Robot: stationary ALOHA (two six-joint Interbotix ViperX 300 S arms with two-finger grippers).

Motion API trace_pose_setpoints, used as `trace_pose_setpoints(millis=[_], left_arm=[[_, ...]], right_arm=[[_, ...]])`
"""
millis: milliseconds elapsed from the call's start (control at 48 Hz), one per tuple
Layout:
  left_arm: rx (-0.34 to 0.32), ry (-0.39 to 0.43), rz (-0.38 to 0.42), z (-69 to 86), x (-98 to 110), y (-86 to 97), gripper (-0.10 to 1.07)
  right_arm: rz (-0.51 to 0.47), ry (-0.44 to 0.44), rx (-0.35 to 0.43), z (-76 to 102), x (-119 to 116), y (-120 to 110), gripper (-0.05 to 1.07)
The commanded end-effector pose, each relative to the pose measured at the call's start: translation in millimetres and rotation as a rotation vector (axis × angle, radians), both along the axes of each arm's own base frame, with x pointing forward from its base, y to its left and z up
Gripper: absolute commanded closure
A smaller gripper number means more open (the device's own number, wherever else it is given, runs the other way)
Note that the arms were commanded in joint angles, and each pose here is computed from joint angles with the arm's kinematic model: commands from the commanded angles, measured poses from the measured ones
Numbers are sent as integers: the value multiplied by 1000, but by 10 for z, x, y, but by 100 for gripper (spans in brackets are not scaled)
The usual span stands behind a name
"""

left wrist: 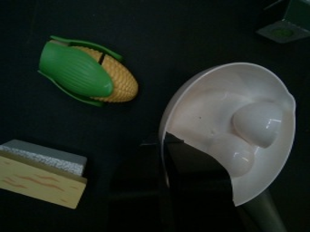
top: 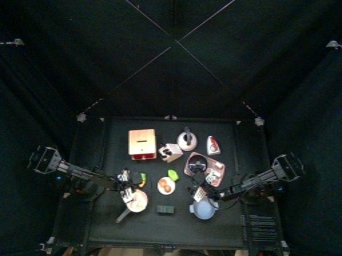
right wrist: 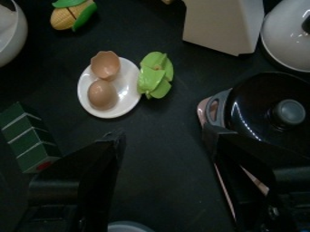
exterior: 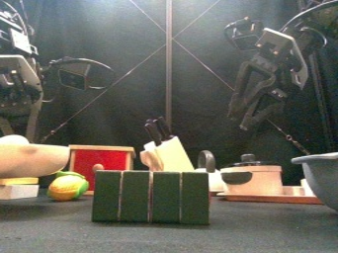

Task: Place pan inbetween bowl and small plate

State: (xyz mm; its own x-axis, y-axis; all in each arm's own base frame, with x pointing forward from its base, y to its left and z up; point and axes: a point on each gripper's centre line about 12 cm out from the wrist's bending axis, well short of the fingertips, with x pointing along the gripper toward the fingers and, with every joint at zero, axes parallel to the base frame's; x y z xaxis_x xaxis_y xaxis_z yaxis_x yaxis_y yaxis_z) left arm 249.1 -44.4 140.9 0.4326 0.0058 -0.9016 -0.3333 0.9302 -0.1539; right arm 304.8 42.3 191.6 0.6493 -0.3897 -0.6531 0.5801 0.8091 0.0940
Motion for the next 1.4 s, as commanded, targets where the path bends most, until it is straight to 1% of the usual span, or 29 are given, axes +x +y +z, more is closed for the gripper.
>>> trace_pose_setpoints(millis=[0,188,333,417,542,583,688,833,958,1167,1292,1375], left_arm=[[-26,-69,7,165,144,-33,66],[-43,-138,28,380,338,-21,66],[-49,-181,80,521,546,98,66],[-50,-186,117,533,709,190,66],[-54,-184,158,509,979,283,66],[-62,-185,180,505,1105,318,66],[-91,-185,219,485,1326,357,66],[-134,-181,254,431,1614,343,66],[-159,-179,272,387,1852,320,66],[-170,-155,290,255,2126,304,66],[-167,-136,295,170,2239,307,66],[-167,-134,296,153,2298,305,66]], right_arm=[[-2,-22,32,77,-22,36,5],[5,-10,77,69,-114,148,5],[4,12,120,29,-201,226,5],[-2,27,142,-1,-266,248,5],[-14,44,169,-29,-379,257,5],[-18,49,175,-40,-417,250,5],[-28,48,199,-28,-500,232,5],[-34,36,232,10,-608,208,5],[-32,44,244,-28,-699,188,5],[-40,89,292,-150,-856,210,5],[-17,101,292,-174,-905,249,5],[-2,102,292,-173,-921,272,5]])
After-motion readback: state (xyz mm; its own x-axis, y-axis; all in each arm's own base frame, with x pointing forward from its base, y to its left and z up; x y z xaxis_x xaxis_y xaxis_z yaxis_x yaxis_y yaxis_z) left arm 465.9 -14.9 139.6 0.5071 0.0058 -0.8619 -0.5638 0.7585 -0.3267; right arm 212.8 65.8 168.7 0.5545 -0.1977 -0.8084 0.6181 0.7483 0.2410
